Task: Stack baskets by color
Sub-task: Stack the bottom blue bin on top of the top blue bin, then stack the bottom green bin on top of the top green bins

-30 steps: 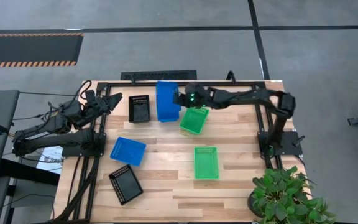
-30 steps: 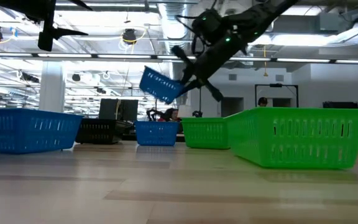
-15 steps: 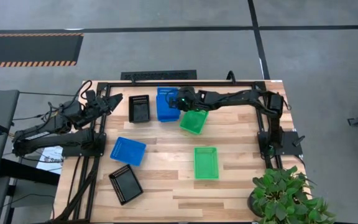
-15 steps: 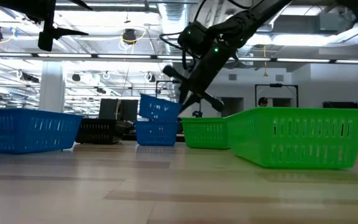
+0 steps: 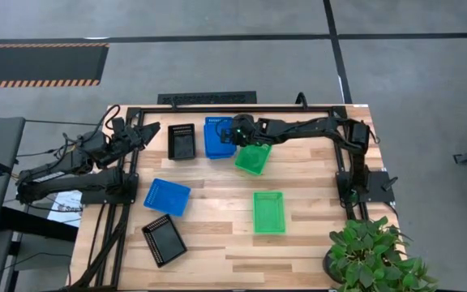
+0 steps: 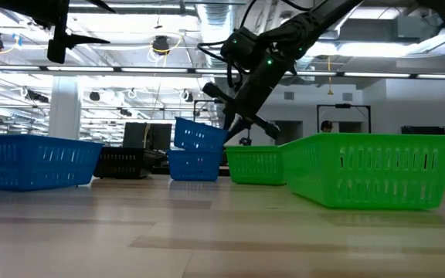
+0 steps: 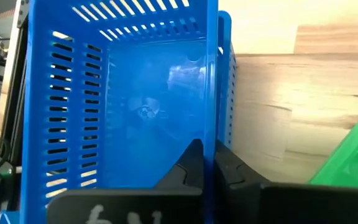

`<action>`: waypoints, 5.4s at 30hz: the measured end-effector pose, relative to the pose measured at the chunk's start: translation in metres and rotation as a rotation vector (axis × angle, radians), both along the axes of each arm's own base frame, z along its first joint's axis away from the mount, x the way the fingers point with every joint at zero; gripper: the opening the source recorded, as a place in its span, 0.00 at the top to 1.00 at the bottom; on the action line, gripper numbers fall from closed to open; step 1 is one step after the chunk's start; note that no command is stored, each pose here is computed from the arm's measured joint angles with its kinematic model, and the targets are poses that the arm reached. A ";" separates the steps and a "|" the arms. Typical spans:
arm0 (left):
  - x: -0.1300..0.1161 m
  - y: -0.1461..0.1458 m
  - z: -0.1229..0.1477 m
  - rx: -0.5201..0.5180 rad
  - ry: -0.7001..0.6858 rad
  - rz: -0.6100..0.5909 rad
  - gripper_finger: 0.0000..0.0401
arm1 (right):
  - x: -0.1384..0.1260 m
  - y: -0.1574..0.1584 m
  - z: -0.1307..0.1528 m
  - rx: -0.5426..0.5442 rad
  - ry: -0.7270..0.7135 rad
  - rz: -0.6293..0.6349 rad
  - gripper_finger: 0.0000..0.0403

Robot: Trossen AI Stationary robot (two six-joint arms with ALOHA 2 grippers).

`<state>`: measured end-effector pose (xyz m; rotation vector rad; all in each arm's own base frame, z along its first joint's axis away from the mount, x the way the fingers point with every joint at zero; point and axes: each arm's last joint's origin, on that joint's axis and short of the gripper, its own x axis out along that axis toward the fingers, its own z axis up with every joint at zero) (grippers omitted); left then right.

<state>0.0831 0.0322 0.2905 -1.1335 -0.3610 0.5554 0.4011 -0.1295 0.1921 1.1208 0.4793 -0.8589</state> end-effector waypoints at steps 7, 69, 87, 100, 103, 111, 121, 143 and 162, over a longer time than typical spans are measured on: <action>0.000 0.000 0.000 0.000 0.000 0.000 0.32 | 0.000 0.000 0.000 -0.015 0.008 0.018 0.87; 0.001 -0.002 -0.009 -0.027 0.091 -0.066 0.32 | -0.106 0.252 0.051 0.278 0.605 -0.018 0.43; 0.000 -0.001 -0.012 -0.025 0.130 -0.056 0.32 | -0.089 0.254 -0.022 0.319 0.707 0.018 0.45; 0.000 -0.001 -0.012 -0.024 0.130 -0.048 0.32 | -0.088 0.246 -0.026 0.352 0.724 0.053 0.96; 0.000 -0.001 -0.012 -0.025 0.132 -0.047 0.32 | -0.088 0.243 -0.014 0.363 0.698 0.054 0.96; 0.000 -0.001 -0.012 -0.024 0.133 -0.047 0.32 | -0.109 0.213 0.067 0.251 0.415 -0.039 0.98; 0.000 -0.001 -0.012 -0.022 0.134 -0.020 0.32 | -0.109 0.130 0.078 0.065 0.018 -0.410 0.99; 0.000 0.000 -0.012 -0.022 0.131 -0.005 0.32 | -0.091 0.095 -0.002 0.278 -0.008 -0.439 0.98; 0.000 0.000 -0.012 -0.022 0.128 0.003 0.32 | -0.098 0.094 0.006 0.275 0.022 -0.401 0.92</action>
